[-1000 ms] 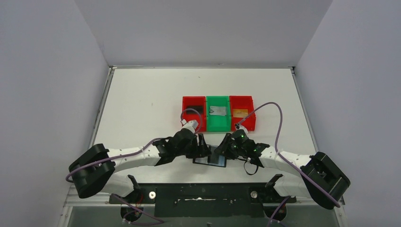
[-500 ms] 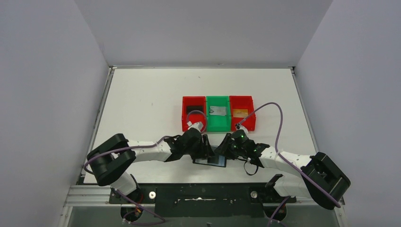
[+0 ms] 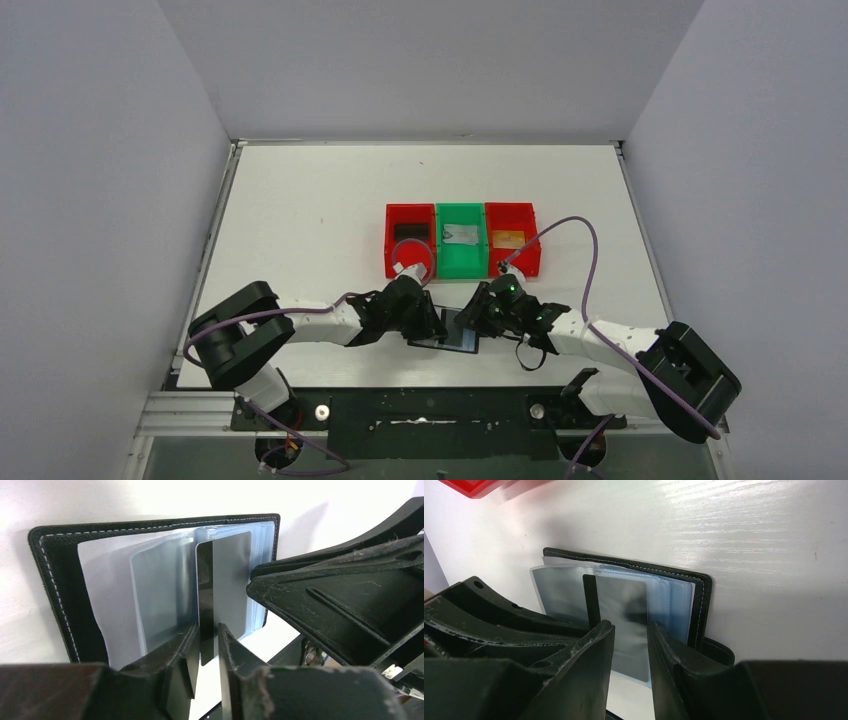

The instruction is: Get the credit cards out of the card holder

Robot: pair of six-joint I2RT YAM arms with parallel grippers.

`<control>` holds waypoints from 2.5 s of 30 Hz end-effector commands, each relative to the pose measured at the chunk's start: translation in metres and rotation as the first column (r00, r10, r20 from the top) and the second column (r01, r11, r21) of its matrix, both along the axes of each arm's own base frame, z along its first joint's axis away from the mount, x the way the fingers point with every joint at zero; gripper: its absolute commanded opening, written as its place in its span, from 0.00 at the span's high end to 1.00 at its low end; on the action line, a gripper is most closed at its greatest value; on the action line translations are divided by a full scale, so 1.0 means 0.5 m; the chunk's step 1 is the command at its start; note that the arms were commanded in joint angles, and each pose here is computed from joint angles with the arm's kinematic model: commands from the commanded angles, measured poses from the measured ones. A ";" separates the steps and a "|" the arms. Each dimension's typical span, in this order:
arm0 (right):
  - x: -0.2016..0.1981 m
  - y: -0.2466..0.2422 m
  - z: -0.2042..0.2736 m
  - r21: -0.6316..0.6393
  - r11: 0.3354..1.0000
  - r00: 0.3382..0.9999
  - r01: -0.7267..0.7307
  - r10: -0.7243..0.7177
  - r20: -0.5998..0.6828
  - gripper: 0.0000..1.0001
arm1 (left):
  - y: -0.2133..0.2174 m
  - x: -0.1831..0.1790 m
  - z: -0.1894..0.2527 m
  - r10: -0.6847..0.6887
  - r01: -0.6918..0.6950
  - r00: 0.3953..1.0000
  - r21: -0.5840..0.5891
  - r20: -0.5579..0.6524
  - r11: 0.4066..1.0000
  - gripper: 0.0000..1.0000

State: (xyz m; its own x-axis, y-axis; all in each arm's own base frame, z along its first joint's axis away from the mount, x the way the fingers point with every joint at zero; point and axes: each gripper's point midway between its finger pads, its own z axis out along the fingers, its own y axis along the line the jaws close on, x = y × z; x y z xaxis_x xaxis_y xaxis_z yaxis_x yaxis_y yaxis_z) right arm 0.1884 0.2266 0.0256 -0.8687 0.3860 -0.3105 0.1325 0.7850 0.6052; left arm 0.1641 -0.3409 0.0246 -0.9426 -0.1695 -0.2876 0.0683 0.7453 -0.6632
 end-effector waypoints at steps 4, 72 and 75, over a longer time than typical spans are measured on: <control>-0.006 -0.027 -0.028 -0.075 0.997 1.000 0.020 -0.021 -0.015 0.67 | -0.020 0.013 0.024 0.010 -0.008 1.000 -0.072 0.026 0.997 0.93; 0.000 -0.039 -0.034 -0.149 0.989 1.000 0.008 -0.011 -0.022 0.65 | 0.049 0.050 0.039 0.101 -0.102 0.992 0.002 0.081 0.995 1.00; 0.000 -0.039 -0.034 -0.152 0.988 1.000 0.004 -0.007 -0.021 0.65 | 0.049 0.051 0.042 0.098 -0.098 0.992 -0.005 0.077 0.995 0.98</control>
State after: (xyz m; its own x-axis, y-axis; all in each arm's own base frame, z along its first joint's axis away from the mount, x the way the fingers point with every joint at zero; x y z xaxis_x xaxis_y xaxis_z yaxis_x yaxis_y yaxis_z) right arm 0.1921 0.2263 0.0254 -0.8718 0.3700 -0.3211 0.1298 0.8064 0.5769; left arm 0.1755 -0.3225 0.0346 -0.9201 -0.2439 -0.3064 0.0305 0.7355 -0.6769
